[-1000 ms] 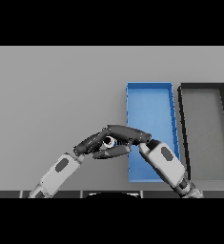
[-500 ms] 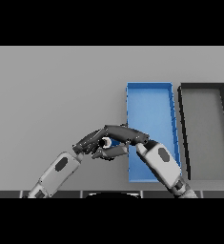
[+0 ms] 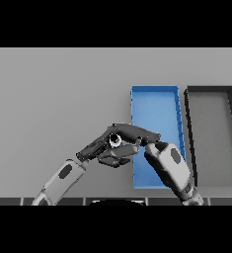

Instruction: Pick up the blue pipe and place it into the blue bin.

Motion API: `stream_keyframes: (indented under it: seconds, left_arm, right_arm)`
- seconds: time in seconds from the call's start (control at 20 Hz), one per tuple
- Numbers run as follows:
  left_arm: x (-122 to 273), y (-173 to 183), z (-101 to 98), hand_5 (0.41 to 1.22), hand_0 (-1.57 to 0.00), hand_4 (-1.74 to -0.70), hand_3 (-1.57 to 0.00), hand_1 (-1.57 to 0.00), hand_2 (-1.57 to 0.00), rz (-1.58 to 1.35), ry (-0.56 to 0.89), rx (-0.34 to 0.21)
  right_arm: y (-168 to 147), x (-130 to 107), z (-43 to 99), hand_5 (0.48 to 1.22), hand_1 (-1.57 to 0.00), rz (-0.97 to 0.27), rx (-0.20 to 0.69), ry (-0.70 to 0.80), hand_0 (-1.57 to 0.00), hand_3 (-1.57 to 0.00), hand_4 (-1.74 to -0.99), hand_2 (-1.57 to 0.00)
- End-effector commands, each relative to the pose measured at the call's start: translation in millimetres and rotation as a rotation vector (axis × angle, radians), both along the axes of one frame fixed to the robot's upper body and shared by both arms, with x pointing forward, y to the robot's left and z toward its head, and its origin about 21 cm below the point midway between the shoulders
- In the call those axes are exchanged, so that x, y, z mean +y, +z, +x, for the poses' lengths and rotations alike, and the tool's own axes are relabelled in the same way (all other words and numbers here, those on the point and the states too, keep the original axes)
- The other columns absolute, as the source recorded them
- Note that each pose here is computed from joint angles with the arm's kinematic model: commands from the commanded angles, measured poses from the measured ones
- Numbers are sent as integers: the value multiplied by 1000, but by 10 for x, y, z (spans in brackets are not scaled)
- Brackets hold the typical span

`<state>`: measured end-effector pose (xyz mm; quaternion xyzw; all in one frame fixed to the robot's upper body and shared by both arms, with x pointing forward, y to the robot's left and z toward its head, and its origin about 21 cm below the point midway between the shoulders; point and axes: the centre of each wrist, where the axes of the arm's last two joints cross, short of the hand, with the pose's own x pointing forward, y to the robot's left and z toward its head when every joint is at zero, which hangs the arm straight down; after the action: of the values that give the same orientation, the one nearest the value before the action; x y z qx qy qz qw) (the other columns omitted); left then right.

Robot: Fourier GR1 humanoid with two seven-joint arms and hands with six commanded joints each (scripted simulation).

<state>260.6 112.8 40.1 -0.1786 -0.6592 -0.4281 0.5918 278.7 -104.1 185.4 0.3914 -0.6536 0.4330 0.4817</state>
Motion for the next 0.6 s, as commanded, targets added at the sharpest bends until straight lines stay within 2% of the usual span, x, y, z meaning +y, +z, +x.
stream_keyframes:
  seconds: [0.0, 0.1, 0.2, 0.3, 0.35, 0.4, 0.55]
  left_arm:
    - [14, -12, -22, 524, -4, -914, -4, -4, -4, 3, -4, 3]
    - [2, -26, -12, 507, -3, -915, -2, -2, -2, 17, -12, 8]
    - [18, 10, -10, 503, -1, -920, -1, -1, -1, 2, -13, 10]
    - [19, 14, -35, 503, 0, -917, 0, 0, 0, 11, -12, 19]
    - [33, 3, -47, 503, 0, -915, 0, 0, 0, 9, -6, 17]
    - [14, -3, -80, 502, 0, -912, 0, 0, 0, 0, -18, 7]
    - [75, 29, -64, 495, 1, -903, 1, 1, 1, -1, -14, 1]
  right_arm:
    - [98, -36, -23, 1221, -1571, 19, 15, 10, -1571, -1571, -1613, -1571]
    - [293, -67, 8, 1221, -1571, 50, 66, -1, -1571, -1571, -1659, -1571]
    - [592, -132, 67, 1171, -1571, 108, 99, -19, -1571, -1571, -1689, -1571]
    - [922, -206, 136, 1141, -1571, 175, 85, -18, -1571, -1571, -1707, -1571]
    - [1052, -256, 218, 1134, -1571, 199, 44, -40, -1571, -1571, -1714, -1571]
    - [1149, -274, 236, 1127, -1571, 215, 18, -59, -1571, -1571, -1720, -1571]
    - [1459, -385, 420, 1110, -1571, 261, -7, -225, -1571, -1571, -1730, -1571]
